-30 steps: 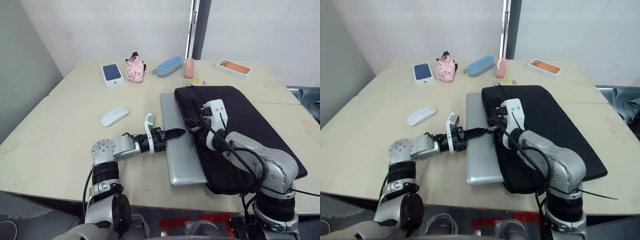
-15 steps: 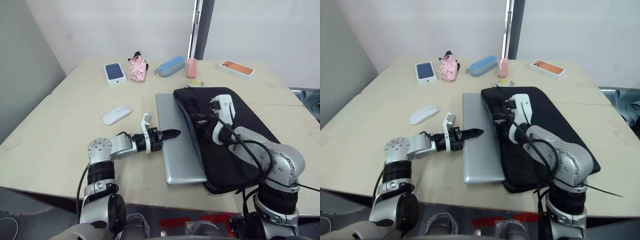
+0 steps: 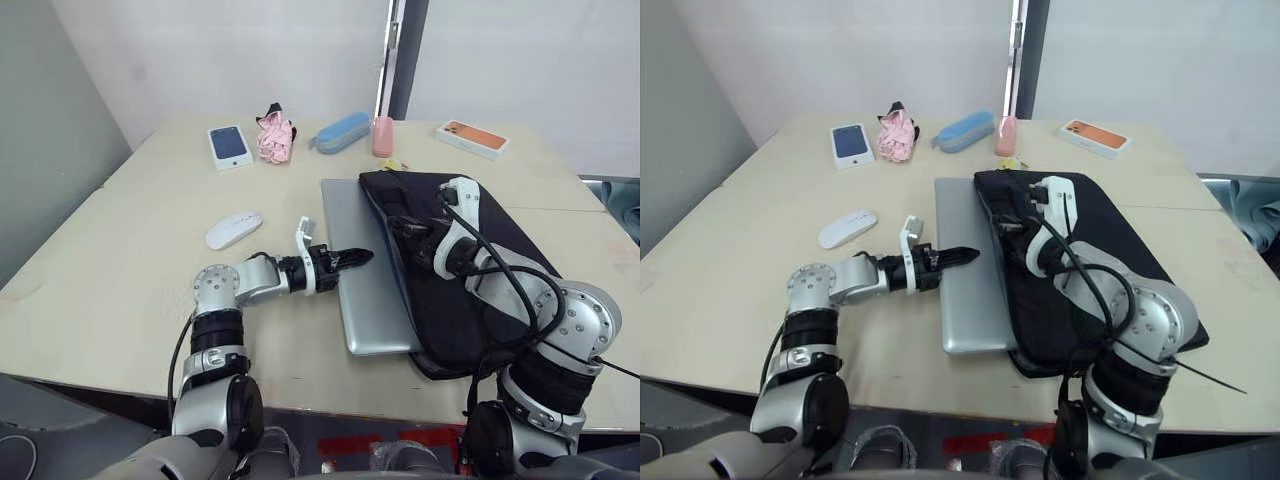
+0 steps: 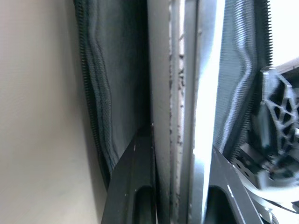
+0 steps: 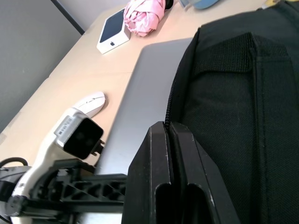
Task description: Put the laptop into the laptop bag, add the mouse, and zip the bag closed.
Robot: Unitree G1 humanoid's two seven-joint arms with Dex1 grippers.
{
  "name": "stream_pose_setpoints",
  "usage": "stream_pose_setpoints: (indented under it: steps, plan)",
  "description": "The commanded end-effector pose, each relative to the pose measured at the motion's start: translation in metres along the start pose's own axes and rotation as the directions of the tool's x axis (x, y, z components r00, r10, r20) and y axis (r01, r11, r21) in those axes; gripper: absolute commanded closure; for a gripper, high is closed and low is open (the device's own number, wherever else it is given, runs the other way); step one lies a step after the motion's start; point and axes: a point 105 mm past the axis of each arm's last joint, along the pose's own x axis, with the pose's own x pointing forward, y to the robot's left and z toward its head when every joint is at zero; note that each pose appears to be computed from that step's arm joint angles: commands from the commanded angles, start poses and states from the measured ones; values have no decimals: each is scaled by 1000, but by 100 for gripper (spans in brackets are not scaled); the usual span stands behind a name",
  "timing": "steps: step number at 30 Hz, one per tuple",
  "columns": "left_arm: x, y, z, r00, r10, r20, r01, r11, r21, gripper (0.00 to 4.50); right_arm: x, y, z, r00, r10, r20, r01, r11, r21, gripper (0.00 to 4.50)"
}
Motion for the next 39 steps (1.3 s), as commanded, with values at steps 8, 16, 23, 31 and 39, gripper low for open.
stream_pose_setpoints:
  steps: [8, 16, 23, 31, 39]
  plan:
    - [18, -16, -3, 998, -47, 42, 45, 998, 53, 420, -4, 10, 13, 998, 46, 42, -47, 999, 20, 446]
    - [30, -18, 1, 995, -79, 57, 78, 997, 20, 420, 0, 18, 7, 997, 69, 32, -71, 997, 41, 446]
    - [38, -8, 1, 996, -68, 62, 67, 997, 23, 420, -1, 18, 6, 997, 63, 36, -65, 997, 46, 446]
    - [28, -18, -2, 987, -163, -9, 162, 984, -71, 420, -3, 17, 4, 998, 58, 38, -60, 997, 49, 446]
    - [-16, -17, -12, 954, -91, -285, 111, 992, 54, 420, -3, 19, 6, 996, 78, 38, -80, 996, 45, 446]
